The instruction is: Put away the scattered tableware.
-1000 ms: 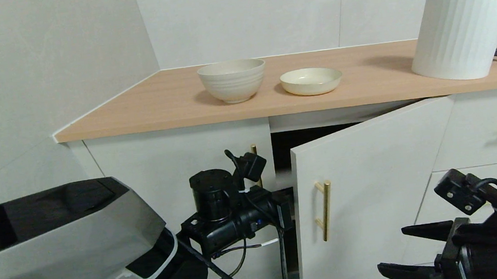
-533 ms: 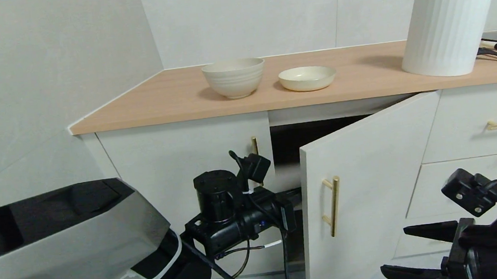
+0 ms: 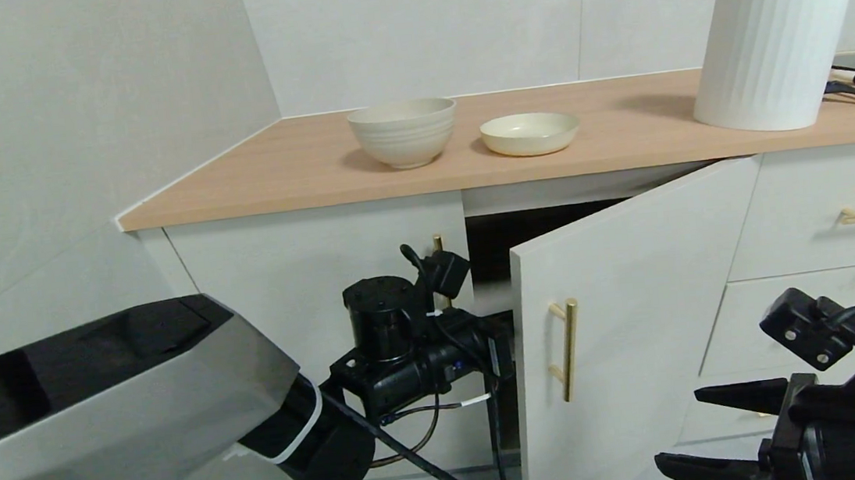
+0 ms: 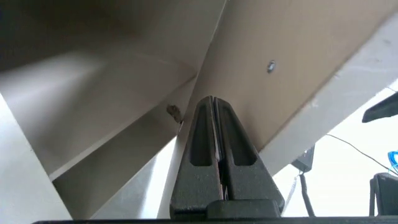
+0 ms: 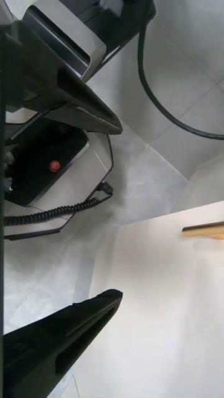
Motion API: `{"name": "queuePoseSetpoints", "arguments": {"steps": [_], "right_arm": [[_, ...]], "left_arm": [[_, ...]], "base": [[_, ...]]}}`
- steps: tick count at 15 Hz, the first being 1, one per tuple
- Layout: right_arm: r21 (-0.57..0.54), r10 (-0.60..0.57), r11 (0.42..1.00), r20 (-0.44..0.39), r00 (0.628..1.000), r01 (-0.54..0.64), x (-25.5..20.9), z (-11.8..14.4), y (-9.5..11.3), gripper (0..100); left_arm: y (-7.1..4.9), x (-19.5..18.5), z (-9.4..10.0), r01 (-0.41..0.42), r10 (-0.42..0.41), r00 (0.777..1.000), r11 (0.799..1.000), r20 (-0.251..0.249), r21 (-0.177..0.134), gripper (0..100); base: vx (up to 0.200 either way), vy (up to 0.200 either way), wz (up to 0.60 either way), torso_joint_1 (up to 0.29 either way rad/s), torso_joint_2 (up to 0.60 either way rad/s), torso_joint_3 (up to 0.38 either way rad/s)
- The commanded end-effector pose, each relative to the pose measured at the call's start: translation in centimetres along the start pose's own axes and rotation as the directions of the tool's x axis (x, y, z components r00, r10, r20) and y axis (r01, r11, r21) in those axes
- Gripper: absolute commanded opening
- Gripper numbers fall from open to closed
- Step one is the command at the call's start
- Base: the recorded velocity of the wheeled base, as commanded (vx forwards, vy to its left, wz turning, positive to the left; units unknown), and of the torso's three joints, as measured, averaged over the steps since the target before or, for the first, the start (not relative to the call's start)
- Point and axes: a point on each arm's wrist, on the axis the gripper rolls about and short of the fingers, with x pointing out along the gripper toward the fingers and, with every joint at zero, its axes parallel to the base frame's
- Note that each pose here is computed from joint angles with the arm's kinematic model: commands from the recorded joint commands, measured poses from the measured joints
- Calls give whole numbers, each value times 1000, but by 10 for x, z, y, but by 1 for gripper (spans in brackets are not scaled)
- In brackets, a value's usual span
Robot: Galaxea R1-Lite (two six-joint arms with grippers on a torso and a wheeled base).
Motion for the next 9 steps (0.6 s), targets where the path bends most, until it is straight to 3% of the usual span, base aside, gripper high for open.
{"name": "queuePoseSetpoints", "arguments": {"steps": [1,5,9], "right_arm": [[1,1,1000,-4,1000,-1,1,0,0,100],[0,1,1000,-2,1000,-1,0,0,0,100],[0,2,1000,-3,1000,-2,0,0,0,100]], "left_arm": [[0,7,4,7,-7,1000,1000,9,2,0],[1,14,0,17,-17,1000,1000,5,0,0],[-1,23,2,26,-26,1000,1000,3,2,0]], "base": [[-200,0,0,2,2,2],[-200,0,0,2,4,1],[0,0,0,0,0,0]]}}
